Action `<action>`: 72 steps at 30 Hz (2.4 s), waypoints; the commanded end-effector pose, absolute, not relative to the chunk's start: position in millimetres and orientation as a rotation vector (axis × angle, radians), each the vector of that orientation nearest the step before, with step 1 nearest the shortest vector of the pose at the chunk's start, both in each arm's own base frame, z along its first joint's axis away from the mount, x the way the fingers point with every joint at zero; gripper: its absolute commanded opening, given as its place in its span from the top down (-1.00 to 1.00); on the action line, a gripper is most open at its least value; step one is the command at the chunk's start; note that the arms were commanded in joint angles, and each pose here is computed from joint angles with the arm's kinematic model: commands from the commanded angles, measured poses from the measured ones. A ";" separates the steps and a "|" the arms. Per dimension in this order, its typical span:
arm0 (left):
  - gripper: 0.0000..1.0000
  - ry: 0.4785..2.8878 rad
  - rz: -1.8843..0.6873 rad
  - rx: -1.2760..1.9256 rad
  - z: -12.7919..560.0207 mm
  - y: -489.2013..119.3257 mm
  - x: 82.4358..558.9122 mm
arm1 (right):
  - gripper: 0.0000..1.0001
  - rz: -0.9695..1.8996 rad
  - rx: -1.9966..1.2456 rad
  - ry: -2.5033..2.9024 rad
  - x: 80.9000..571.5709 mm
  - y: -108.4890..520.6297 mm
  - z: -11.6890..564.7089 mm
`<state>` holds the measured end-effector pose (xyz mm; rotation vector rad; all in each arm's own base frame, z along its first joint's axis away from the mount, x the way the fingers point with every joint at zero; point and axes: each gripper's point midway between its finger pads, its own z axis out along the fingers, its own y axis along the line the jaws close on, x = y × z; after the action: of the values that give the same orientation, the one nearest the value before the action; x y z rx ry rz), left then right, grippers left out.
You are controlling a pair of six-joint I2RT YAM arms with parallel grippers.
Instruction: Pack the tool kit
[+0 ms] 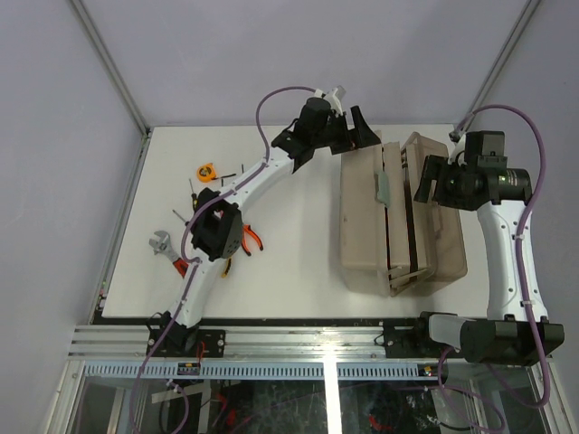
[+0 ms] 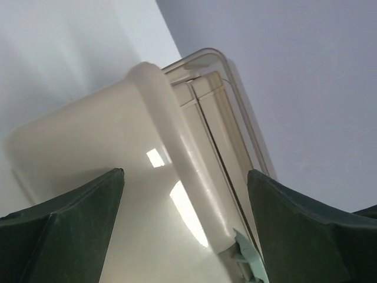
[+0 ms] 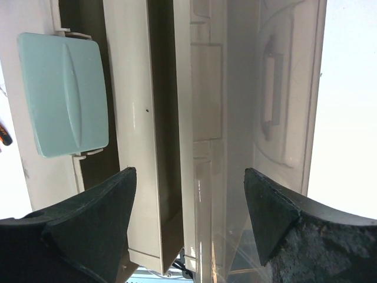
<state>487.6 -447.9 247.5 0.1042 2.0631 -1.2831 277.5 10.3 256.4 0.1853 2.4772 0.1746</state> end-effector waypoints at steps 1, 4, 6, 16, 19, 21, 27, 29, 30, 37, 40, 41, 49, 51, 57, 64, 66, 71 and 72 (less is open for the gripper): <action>-0.69 1.984 -1.345 0.169 262.0 -469.9 484.0 | -0.61 0.124 0.211 2.467 272.4 3.5 257.4; -0.69 2.020 -1.314 0.166 250.4 -466.3 483.5 | -0.60 0.069 0.222 2.481 270.0 -4.0 254.4; -0.69 2.034 -1.300 0.159 247.4 -460.2 483.3 | -0.60 0.026 0.219 2.500 268.8 -9.8 249.1; -0.69 2.061 -1.258 0.147 249.1 -432.9 476.0 | -0.47 -0.145 0.204 2.536 276.5 -32.5 225.8; -0.70 2.076 -1.258 0.134 247.5 -426.9 474.9 | -0.40 -0.216 0.182 2.544 276.4 -41.7 223.5; -0.70 2.085 -1.255 0.126 246.4 -423.7 474.5 | -0.34 -0.261 0.168 2.545 275.6 -47.5 223.6; -0.69 2.098 -1.253 0.128 248.0 -420.9 471.5 | -0.16 -0.348 0.134 2.548 271.6 -58.2 221.8; -0.69 2.097 -1.249 0.144 250.8 -420.2 469.2 | -0.06 -0.348 0.135 2.549 270.4 -58.2 218.8; -0.69 2.094 -1.247 0.159 252.4 -419.4 467.9 | -0.05 -0.344 0.134 2.549 270.4 -57.5 217.5; -0.68 2.028 -1.266 0.457 282.7 -430.8 408.6 | -0.12 -0.278 0.161 2.524 272.4 -49.5 215.4; -0.70 2.013 -1.279 0.547 291.4 -433.7 368.5 | -0.15 -0.258 0.166 2.509 275.7 -47.2 219.0; -0.70 2.011 -1.292 0.563 294.6 -433.4 355.1 | -0.16 -0.253 0.164 2.507 276.7 -46.5 220.1; -0.77 2.298 -1.150 0.264 264.5 -429.0 300.7 | -0.18 -0.230 0.165 2.504 277.7 -43.7 221.5; -0.77 2.382 -1.035 0.157 247.9 -426.3 299.5 | -0.18 -0.225 0.166 2.509 276.1 -42.9 219.8; -0.75 2.525 -0.884 0.082 214.4 -452.8 283.8 | -0.18 -0.229 0.174 2.521 266.7 -42.9 215.6; -0.76 2.423 -0.856 0.113 229.5 -466.1 286.0 | -0.27 -0.101 0.152 2.386 263.7 -25.9 276.5; -0.77 2.395 -0.836 0.127 233.6 -460.3 288.9 | -0.30 -0.018 0.139 2.316 263.8 -14.3 311.1; -0.80 2.363 -0.816 0.140 241.7 -447.3 290.3 | -0.36 0.280 0.036 2.323 250.0 30.4 331.8; -0.80 2.351 -0.811 0.142 245.4 -444.4 291.6 | -0.36 0.344 0.017 2.361 245.0 39.2 322.0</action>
<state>283.4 -462.1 217.9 0.1498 2.4380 -0.8436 272.5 -3.4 335.5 0.0998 2.2528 0.0530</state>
